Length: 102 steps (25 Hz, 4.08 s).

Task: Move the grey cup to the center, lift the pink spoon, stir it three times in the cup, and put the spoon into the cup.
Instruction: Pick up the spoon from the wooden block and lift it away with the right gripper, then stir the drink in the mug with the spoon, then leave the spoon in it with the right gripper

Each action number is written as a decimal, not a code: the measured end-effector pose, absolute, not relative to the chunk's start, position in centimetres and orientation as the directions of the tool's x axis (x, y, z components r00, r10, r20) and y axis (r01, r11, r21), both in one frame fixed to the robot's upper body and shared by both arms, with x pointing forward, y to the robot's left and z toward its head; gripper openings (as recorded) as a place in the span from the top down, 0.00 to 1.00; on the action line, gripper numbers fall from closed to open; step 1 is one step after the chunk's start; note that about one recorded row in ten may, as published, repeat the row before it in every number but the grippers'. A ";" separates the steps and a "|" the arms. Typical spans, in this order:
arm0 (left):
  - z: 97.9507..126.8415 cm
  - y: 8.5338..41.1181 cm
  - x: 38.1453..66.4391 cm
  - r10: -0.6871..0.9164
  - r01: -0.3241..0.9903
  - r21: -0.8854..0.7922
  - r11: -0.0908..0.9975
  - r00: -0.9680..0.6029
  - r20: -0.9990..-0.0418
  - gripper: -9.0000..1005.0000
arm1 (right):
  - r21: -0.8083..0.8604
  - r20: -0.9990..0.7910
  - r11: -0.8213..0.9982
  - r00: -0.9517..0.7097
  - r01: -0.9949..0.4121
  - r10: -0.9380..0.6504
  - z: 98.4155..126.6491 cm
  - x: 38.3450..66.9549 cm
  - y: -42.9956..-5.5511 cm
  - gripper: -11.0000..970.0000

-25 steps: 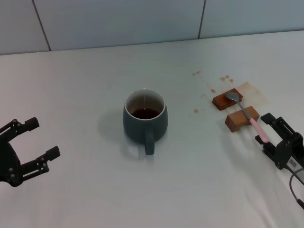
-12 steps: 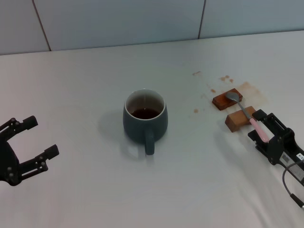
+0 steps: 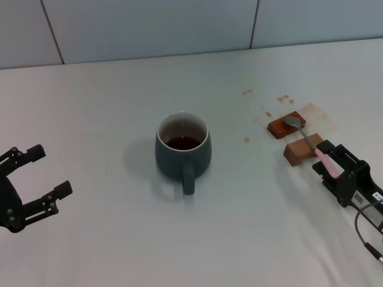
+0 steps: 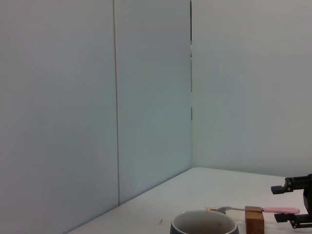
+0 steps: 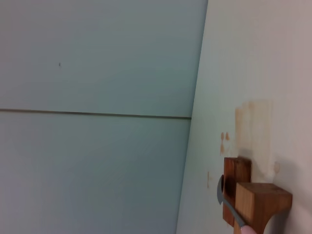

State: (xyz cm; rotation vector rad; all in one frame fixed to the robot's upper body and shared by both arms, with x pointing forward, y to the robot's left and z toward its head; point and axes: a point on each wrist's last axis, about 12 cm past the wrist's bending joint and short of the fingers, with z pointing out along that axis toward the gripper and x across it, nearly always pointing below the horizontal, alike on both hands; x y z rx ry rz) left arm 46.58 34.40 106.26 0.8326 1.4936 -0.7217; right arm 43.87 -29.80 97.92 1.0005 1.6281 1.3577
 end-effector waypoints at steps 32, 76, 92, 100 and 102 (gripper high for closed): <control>106.7 34.5 46.8 0.061 0.824 0.039 0.565 0.005 -0.998 0.15 | 0.985 -0.031 0.089 -0.359 0.145 0.933 97.6 44.0 -30.5 0.66; 105.5 32.3 47.3 0.140 0.890 0.004 0.456 -0.067 -0.988 0.15 | 0.278 -0.701 0.536 -0.550 -0.797 -0.455 131.4 59.7 -26.2 0.87; 105.6 32.4 47.4 0.143 0.886 0.011 0.464 -0.063 -0.988 0.15 | 0.206 -0.461 0.535 -0.564 -0.819 -0.685 130.2 64.4 -16.6 0.87; 105.6 32.5 47.4 0.142 0.883 0.017 0.468 -0.056 -0.988 0.15 | 0.190 -0.394 0.509 -0.540 -0.839 -0.744 127.8 65.4 -13.5 0.87; 105.6 32.5 47.4 0.143 0.883 0.019 0.470 -0.054 -0.988 0.15 | 0.170 -0.361 0.499 -0.525 -0.850 -0.771 126.7 65.5 -12.3 0.87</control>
